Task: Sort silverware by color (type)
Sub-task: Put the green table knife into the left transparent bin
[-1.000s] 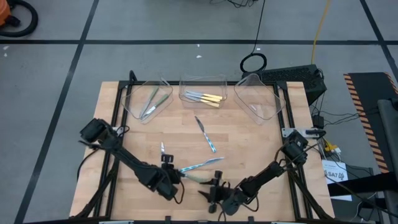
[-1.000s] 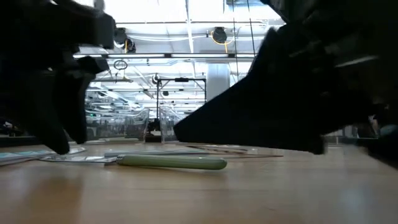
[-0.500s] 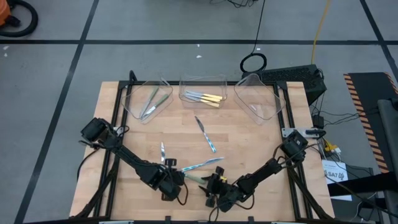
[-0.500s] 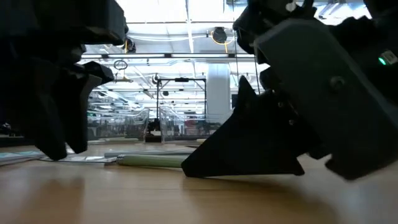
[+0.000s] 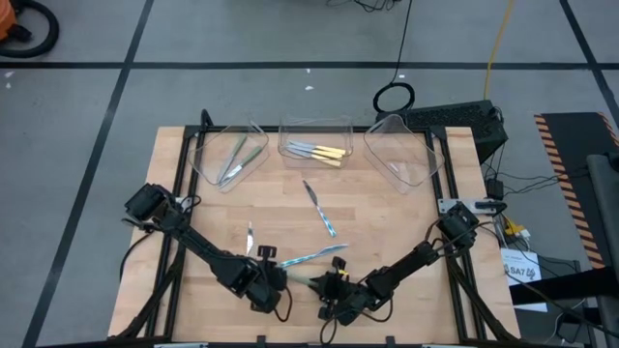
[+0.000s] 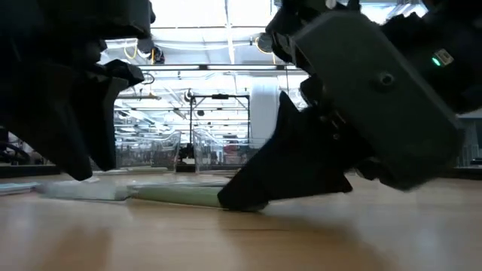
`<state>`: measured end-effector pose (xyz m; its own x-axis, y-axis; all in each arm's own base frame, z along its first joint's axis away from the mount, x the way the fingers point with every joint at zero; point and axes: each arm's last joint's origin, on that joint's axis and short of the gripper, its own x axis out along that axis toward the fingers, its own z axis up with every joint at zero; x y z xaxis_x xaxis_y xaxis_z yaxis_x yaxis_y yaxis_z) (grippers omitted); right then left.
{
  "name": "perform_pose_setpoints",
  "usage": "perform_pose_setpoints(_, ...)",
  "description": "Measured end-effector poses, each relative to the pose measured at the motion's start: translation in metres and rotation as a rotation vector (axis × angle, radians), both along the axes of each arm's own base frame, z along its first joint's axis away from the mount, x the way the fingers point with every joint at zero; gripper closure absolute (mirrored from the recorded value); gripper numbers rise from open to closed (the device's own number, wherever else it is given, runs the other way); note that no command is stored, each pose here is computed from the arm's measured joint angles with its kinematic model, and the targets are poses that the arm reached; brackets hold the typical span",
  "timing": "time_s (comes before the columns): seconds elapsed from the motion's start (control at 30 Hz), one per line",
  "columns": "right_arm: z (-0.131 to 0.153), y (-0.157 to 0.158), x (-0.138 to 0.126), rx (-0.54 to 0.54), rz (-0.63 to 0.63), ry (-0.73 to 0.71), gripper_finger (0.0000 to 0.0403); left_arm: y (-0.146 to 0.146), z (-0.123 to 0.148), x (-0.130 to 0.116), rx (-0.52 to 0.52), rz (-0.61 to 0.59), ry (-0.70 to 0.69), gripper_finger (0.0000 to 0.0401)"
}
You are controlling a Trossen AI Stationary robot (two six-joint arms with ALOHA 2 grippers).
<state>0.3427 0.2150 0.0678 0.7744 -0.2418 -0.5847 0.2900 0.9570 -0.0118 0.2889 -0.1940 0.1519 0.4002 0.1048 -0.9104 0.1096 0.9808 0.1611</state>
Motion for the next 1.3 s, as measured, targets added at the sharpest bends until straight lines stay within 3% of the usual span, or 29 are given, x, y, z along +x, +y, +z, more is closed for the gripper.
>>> perform_pose_setpoints(0.13, -0.002, -0.001, 0.000, -0.020, 0.012, 0.015, 0.0363, 0.003, 0.000, 0.001, 0.022, 0.017, -0.001, 0.0265)
perform_pose_setpoints(0.87, -0.002, 0.001, 0.000, -0.046, 0.053, 0.019, 0.0365, 0.003, 0.007, 0.023, -0.128, 0.039, -0.160, 0.0265)
perform_pose_setpoints(1.07, -0.002, 0.002, -0.001, -0.044, 0.058, 0.016, 0.0365, -0.003, -0.006, 0.031, -0.190, 0.008, -0.159, 0.0265)
perform_pose_setpoints(1.3, 0.001, 0.004, 0.002, -0.052, 0.083, -0.017, 0.0365, -0.005, -0.025, 0.034, -0.172, 0.012, -0.125, 0.0265)
